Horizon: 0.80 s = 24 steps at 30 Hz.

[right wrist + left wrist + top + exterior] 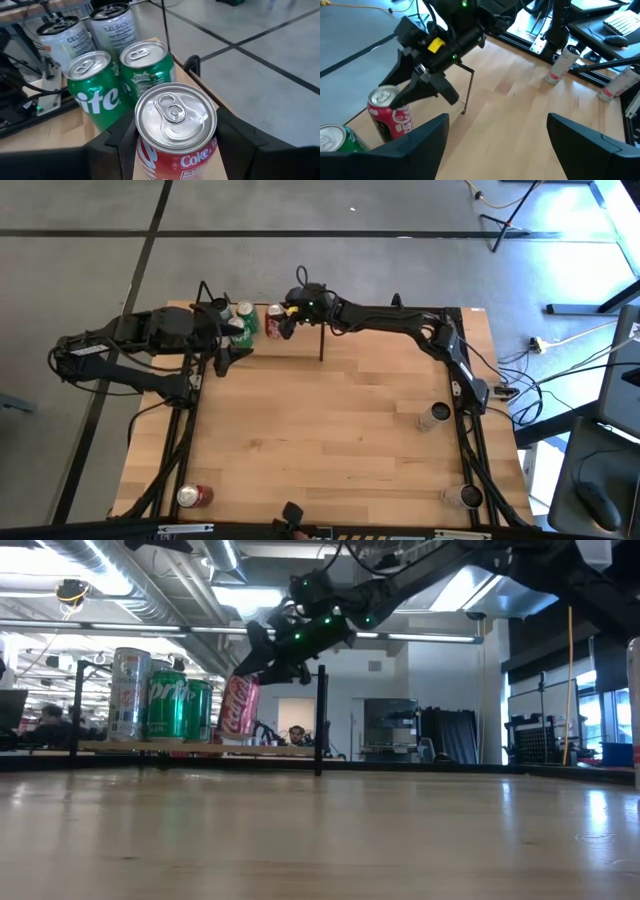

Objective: Place canned beverage on shelf
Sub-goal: Put the top red-white soda can on the shelf

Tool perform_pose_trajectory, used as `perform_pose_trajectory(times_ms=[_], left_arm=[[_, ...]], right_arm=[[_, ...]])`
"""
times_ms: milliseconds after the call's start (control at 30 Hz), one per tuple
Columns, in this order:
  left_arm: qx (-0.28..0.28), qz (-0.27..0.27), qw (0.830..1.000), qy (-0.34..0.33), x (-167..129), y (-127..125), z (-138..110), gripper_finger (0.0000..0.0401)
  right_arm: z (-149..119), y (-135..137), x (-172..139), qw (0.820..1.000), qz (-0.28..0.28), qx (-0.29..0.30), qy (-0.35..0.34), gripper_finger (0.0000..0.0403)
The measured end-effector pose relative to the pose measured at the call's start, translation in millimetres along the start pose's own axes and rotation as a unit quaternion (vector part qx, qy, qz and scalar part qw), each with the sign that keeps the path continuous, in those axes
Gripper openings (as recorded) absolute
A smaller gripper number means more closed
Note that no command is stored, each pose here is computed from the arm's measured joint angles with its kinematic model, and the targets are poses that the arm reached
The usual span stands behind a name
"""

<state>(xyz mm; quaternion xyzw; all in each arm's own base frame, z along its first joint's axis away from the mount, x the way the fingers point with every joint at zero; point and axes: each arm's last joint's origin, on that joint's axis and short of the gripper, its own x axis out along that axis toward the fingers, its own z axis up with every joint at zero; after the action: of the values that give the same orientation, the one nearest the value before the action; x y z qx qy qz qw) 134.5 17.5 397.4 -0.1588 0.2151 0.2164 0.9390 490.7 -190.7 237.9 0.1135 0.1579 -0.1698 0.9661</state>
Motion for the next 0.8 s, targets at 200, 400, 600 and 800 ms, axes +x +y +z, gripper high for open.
perform_pose_trajectory(times_ms=[200,400,600,800], left_arm=[[0.000,0.011,1.000,-0.004,0.1,0.6,0.3,0.0323],[0.000,0.011,1.000,-0.004,0.1,0.6,0.2,0.0323],[0.000,0.011,1.000,-0.004,0.1,0.6,0.2,0.0323],[0.001,0.010,1.000,-0.004,0.1,0.6,0.1,0.0323]], right_arm=[[-5.0,0.1,5.7,1.000,-0.005,-0.005,-0.008,0.0195],[-9.1,-2.5,9.8,1.000,-0.007,-0.006,-0.009,0.0195],[-9.9,0.8,10.3,1.000,-0.010,-0.008,-0.009,0.0227],[-8.8,2.0,10.9,1.000,0.005,-0.009,-0.019,0.0277]])
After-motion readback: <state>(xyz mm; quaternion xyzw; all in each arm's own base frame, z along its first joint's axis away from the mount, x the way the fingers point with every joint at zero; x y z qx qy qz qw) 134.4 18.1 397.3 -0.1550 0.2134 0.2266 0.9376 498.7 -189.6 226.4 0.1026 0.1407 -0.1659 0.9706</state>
